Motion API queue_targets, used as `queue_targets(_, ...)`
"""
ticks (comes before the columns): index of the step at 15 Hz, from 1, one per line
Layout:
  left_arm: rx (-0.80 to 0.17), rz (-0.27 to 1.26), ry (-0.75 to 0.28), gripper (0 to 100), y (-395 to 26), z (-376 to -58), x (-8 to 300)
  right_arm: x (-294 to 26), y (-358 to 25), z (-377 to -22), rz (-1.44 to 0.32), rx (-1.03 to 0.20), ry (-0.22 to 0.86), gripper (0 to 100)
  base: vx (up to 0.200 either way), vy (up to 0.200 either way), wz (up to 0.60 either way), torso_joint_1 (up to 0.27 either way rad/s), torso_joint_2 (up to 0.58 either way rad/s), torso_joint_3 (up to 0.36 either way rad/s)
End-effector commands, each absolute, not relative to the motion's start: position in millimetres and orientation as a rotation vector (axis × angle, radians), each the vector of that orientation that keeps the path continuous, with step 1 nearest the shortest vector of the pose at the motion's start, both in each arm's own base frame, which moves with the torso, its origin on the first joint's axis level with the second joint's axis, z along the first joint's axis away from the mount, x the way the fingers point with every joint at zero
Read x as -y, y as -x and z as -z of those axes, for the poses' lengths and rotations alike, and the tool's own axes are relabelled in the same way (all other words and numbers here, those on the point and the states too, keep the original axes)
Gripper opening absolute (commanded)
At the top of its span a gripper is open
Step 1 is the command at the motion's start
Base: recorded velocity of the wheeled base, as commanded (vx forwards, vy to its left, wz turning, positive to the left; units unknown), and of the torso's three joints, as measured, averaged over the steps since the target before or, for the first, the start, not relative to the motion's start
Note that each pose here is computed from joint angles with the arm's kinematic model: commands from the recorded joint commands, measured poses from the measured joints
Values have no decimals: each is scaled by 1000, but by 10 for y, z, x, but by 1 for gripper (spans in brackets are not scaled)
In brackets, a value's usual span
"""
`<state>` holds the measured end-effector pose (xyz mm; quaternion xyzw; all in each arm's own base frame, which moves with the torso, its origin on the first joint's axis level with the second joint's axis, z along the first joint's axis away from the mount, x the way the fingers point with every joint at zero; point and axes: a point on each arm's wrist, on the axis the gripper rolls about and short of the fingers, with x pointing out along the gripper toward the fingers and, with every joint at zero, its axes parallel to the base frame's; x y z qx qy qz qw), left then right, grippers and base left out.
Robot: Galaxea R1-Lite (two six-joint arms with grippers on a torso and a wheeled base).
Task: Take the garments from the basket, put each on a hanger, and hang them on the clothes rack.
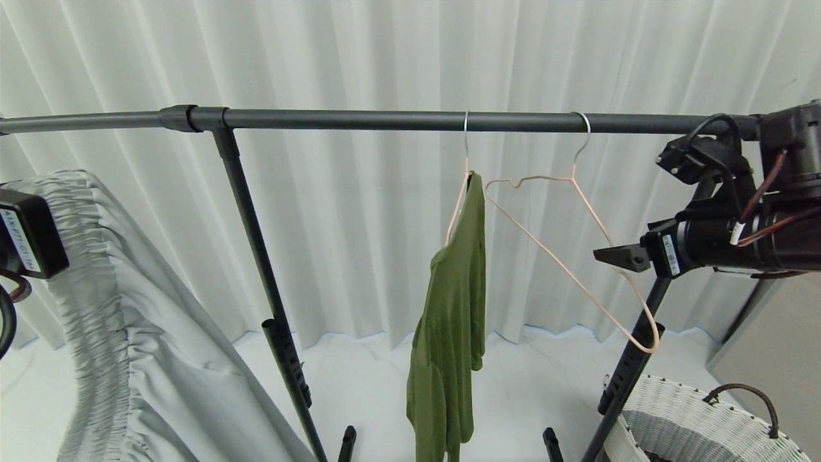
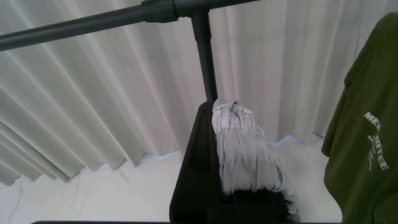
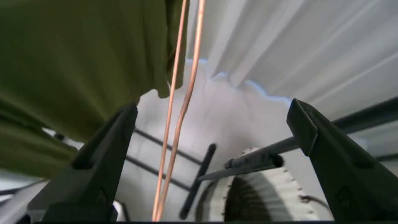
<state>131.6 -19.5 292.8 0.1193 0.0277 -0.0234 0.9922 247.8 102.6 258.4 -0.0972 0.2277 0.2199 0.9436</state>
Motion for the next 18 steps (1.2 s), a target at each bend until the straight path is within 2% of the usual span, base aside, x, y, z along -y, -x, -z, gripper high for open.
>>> queue_targets(1, -59, 47, -240, 0, -1318, -2919, 195, -1152, -2632, -2450, -458, -518, 181, 100, 0, 0, 0, 0, 0, 0)
queue_targets(4, -61, 46, -240, 0, -1323, -2917, 196, -1281, -2693, -2345, -419, -564, 127, 100, 0, 0, 0, 0, 0, 0)
queue_targets(9, -61, 32, -240, 0, -1318, -2919, 192, -1303, -2781, -2316, -375, -581, 53, 100, 0, 0, 0, 0, 0, 0)
queue_targets(13, -59, 32, -240, 0, -1314, -2921, 191, -1315, -2807, -2297, -369, -589, 38, 100, 0, 0, 0, 0, 0, 0)
queue_targets(14, -59, 32, -240, 0, -1314, -2921, 191, -1315, -2807, -2297, -369, -589, 38, 0, 0, 0, 0, 0, 0, 0)
queue_targets(18, -58, 31, -240, 0, -1313, -2925, 191, -1319, -2822, -2300, -358, -585, 40, 0, 0, 0, 0, 0, 0, 0)
